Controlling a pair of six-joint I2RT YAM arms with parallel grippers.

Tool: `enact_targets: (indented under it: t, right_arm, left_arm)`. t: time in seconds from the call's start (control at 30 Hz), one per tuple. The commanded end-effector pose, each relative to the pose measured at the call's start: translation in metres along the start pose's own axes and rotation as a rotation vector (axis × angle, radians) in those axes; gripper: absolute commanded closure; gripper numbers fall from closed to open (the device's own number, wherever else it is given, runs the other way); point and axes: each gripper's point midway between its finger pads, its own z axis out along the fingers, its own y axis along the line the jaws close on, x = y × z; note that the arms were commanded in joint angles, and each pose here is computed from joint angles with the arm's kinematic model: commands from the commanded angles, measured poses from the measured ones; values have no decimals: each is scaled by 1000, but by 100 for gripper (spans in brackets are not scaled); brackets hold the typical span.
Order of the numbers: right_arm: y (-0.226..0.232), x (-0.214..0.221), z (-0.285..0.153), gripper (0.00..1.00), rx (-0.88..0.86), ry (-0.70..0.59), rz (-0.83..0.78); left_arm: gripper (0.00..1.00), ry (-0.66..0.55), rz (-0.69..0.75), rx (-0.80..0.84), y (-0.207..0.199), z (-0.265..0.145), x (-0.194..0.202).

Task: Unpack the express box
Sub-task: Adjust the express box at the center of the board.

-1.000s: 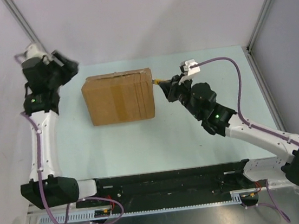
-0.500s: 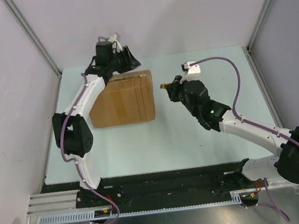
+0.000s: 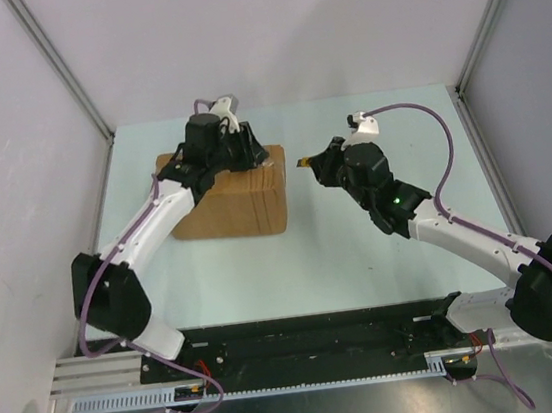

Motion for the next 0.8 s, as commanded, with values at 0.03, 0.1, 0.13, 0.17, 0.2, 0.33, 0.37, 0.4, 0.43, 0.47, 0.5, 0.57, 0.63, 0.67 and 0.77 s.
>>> enact_targets:
  t: [0.03, 0.1, 0.13, 0.17, 0.2, 0.33, 0.37, 0.4, 0.43, 0.47, 0.5, 0.57, 0.63, 0.67, 0.77]
  right_arm:
    - [21, -6, -3, 100, -60, -2, 145]
    - [21, -2, -1, 100, -42, 6, 199]
    - [20, 4, 2, 100, -40, 21, 211]
    - [22, 7, 3, 100, -46, 32, 230]
    - [28, 6, 4, 100, -71, 32, 235]
    - [43, 26, 11, 100, -150, 114, 244]
    - [42, 32, 14, 100, -151, 127, 245]
    - [46, 34, 14, 100, -169, 135, 233]
    - [48, 34, 15, 100, -183, 134, 222]
    - [53, 33, 16, 100, -204, 127, 215]
    - [55, 37, 18, 100, -227, 135, 198]
    - [62, 34, 22, 100, -266, 121, 189]
    - [61, 35, 29, 100, -283, 129, 173]
    - [66, 32, 30, 100, -305, 123, 168]
    - [68, 29, 39, 100, -311, 110, 124]
  left_arm:
    - [55, 51, 38, -108, 15, -21, 43]
    - [56, 81, 34, -119, 17, -24, 59]
    - [57, 87, 24, -136, 20, -25, 64]
    - [57, 93, 20, -146, 21, -26, 67]
    - [58, 119, 22, -156, 21, -27, 78]
    - [60, 136, 10, -190, 24, -32, 87]
    - [60, 126, 11, -217, 28, -33, 86]
    - [60, 125, 11, -222, 29, -35, 86]
    - [60, 120, 12, -223, 29, -36, 84]
    - [60, 122, 11, -233, 30, -37, 85]
    - [60, 122, 12, -234, 30, -38, 85]
    - [59, 123, 13, -247, 33, -39, 85]
    - [59, 120, 14, -257, 34, -41, 84]
    - [58, 120, 15, -261, 34, -41, 83]
    - [58, 121, 16, -274, 35, -41, 80]
